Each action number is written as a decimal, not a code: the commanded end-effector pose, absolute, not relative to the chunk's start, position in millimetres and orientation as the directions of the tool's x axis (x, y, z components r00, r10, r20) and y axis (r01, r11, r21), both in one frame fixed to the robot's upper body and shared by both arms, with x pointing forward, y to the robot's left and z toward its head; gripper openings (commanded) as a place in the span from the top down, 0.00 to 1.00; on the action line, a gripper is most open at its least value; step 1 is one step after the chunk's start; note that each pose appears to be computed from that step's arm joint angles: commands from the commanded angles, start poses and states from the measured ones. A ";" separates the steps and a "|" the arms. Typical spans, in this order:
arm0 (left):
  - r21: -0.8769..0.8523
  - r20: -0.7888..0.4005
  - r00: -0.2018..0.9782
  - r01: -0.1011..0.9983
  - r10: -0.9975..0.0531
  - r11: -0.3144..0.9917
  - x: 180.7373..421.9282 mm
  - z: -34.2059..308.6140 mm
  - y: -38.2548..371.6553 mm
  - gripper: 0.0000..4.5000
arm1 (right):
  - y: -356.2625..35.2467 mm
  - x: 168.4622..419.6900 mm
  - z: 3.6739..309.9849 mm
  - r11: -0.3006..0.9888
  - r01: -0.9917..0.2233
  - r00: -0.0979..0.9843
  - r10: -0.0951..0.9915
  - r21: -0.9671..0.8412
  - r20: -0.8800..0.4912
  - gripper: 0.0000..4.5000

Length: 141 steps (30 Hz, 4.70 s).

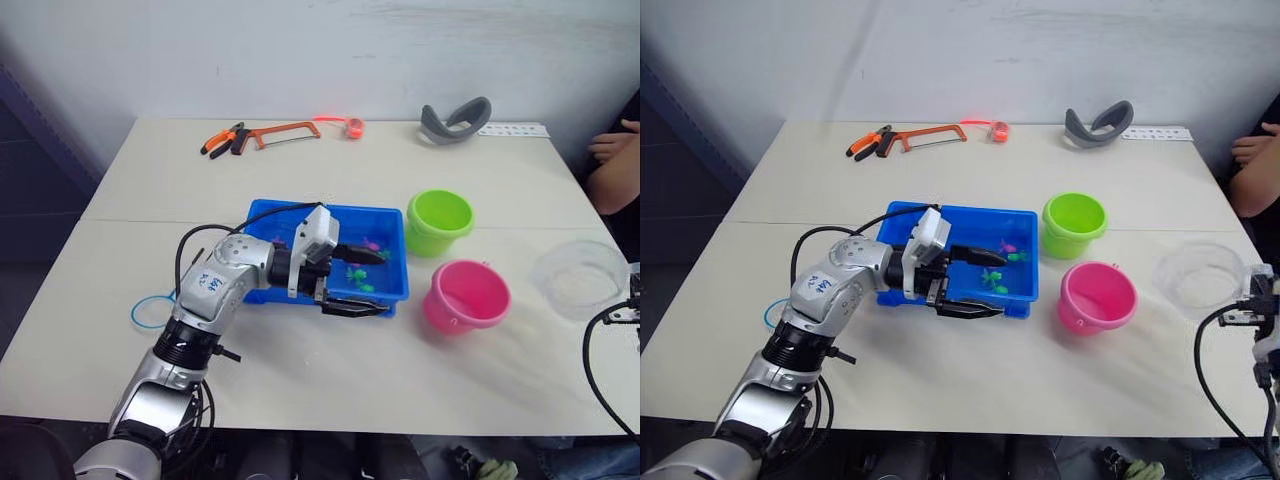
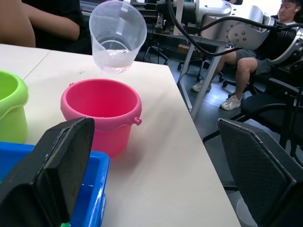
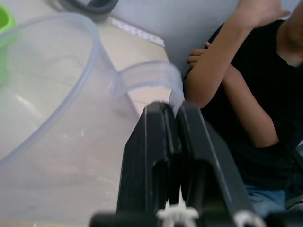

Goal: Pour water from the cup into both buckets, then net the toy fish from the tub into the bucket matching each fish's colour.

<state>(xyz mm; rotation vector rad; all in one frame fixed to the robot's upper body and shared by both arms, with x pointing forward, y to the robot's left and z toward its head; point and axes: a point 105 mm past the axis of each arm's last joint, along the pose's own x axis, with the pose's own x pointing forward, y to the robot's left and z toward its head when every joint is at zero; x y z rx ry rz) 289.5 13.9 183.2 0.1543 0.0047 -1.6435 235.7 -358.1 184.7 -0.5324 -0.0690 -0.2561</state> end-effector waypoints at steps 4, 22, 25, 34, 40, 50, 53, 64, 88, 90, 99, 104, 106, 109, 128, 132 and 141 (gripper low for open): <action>0.121 -0.093 -0.060 0.990 -0.994 -0.072 292.1 184.5 9.4 0.00 | -336.6 243.1 206.0 0.708 0.218 0.975 -0.125 -0.672 0.184 0.99; 0.150 -0.105 -0.059 0.986 -0.993 -0.075 291.6 179.2 4.9 0.00 | -312.0 255.6 230.7 0.351 0.200 0.975 0.024 -0.915 0.223 0.99; 0.151 -0.105 -0.059 0.986 -0.993 -0.075 291.6 179.4 4.9 0.00 | -307.8 257.7 233.0 0.316 0.201 0.972 0.049 -0.927 0.228 0.99; 0.157 -0.101 -0.053 0.985 -0.993 -0.068 292.6 180.9 5.5 0.00 | -299.7 260.5 235.1 0.257 0.211 0.965 0.098 -0.943 0.243 0.99; 0.158 -0.100 -0.046 0.985 -0.994 -0.062 294.2 181.8 6.5 0.00 | -303.8 260.7 228.6 0.309 0.195 0.970 0.080 -0.931 0.230 0.99; 0.143 -0.080 -0.023 0.989 -0.997 -0.035 298.2 183.7 6.8 0.00 | -330.6 258.1 199.0 0.722 0.159 0.984 -0.060 -0.674 0.168 0.99; 0.130 -0.066 -0.005 0.991 -0.998 -0.013 301.6 185.8 7.1 0.00 | -341.3 256.8 194.5 0.818 0.184 0.981 -0.120 -0.546 0.151 0.99; 0.120 -0.037 0.104 0.988 -0.994 0.098 321.9 193.8 12.6 0.00 | -361.1 289.5 216.0 0.943 0.257 0.964 -0.234 -0.211 0.129 0.99; 0.164 -0.039 0.252 0.956 -0.967 0.242 356.8 199.7 23.6 0.00 | -316.9 395.2 267.3 0.703 0.188 0.977 -0.061 -0.685 0.205 0.99; 0.165 -0.037 0.254 0.956 -0.967 0.244 356.7 199.7 23.6 0.00 | -309.9 398.8 272.9 0.639 0.193 0.974 -0.031 -0.745 0.226 0.99; 0.168 -0.031 0.259 0.953 -0.965 0.251 356.5 200.7 23.7 0.00 | -269.9 406.9 288.8 0.281 0.215 0.950 0.163 -0.935 0.267 0.99; 0.169 -0.029 0.261 0.953 -0.965 0.252 356.1 200.6 23.8 0.00 | -255.7 407.9 287.3 0.112 0.233 0.936 0.243 -0.966 0.254 0.99; 0.169 -0.028 0.261 0.953 -0.965 0.253 355.9 200.4 23.7 0.00 | -249.7 407.5 286.6 0.049 0.249 0.927 0.276 -0.967 0.253 0.99; 0.168 -0.026 0.262 0.953 -0.965 0.254 355.7 200.5 23.5 0.00 | -240.1 406.7 285.2 -0.040 0.276 0.912 0.325 -0.960 0.248 0.99; 0.151 -0.013 0.210 0.967 -0.978 0.205 346.2 201.5 20.3 0.00 | -268.0 404.9 288.4 0.261 0.295 0.920 0.183 -0.919 0.347 0.99; 0.130 0.021 0.088 0.987 -0.996 0.090 322.8 207.3 14.9 0.00 | -304.2 395.0 277.4 0.590 0.258 0.944 0.015 -0.765 0.330 0.99; 0.068 0.072 -0.078 0.995 -0.994 -0.073 290.1 220.5 9.3 0.00 | -370.8 323.3 238.3 0.930 0.365 0.917 -0.349 -0.050 0.194 0.99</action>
